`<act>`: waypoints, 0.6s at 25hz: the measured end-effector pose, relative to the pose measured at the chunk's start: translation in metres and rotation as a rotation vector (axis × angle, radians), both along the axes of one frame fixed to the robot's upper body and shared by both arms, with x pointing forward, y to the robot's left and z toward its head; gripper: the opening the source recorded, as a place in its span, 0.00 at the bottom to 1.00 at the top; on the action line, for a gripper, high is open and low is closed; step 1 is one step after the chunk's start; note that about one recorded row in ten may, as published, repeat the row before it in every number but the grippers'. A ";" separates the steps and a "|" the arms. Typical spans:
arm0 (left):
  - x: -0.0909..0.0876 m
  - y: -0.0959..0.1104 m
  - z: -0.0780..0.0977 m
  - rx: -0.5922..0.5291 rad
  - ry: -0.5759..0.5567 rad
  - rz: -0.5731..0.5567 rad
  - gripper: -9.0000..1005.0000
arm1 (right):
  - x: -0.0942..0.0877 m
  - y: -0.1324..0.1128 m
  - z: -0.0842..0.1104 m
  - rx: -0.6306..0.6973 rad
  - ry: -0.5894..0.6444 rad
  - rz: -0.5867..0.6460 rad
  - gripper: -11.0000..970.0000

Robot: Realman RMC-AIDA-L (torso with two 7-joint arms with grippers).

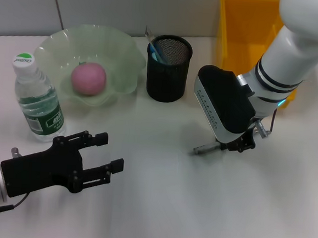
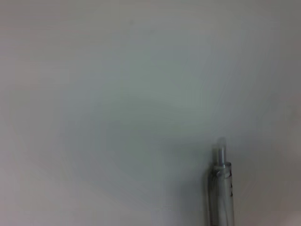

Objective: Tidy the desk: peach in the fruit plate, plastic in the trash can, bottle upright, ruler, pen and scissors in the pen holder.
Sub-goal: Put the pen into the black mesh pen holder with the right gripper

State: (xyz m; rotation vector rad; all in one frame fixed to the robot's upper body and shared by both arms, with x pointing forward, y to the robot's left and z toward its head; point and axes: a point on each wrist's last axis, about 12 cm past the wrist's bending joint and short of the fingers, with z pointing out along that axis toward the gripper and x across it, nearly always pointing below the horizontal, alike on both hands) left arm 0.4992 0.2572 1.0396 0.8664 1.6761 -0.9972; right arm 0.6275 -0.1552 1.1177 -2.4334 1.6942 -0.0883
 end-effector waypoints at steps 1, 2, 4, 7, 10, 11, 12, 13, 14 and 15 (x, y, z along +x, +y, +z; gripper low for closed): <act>0.000 0.000 0.000 -0.001 0.000 -0.001 0.75 | 0.000 0.000 0.001 0.005 -0.002 0.002 0.19; 0.000 0.000 0.000 -0.001 0.000 -0.001 0.75 | 0.000 0.002 0.005 0.028 -0.007 0.011 0.18; 0.000 0.000 0.000 -0.002 0.000 -0.001 0.75 | 0.000 0.003 0.008 0.040 -0.003 0.014 0.17; 0.000 0.001 0.001 -0.007 0.004 0.000 0.75 | -0.002 0.002 0.027 0.100 0.005 0.007 0.15; 0.000 0.001 0.002 -0.014 0.009 -0.001 0.75 | -0.003 0.001 0.038 0.157 0.004 -0.011 0.15; 0.000 0.001 0.003 -0.017 0.009 -0.001 0.75 | -0.003 0.000 0.043 0.184 0.003 -0.021 0.15; 0.001 0.001 0.004 -0.025 0.006 -0.002 0.75 | -0.005 -0.003 0.054 0.260 0.000 -0.051 0.15; 0.001 0.001 0.004 -0.025 0.006 -0.002 0.75 | -0.005 -0.003 0.054 0.260 0.000 -0.051 0.15; 0.001 0.001 0.004 -0.028 0.004 -0.003 0.75 | -0.006 -0.005 0.059 0.303 -0.002 -0.070 0.15; 0.000 0.000 0.005 -0.034 0.003 -0.008 0.75 | -0.006 -0.007 0.064 0.352 -0.005 -0.091 0.16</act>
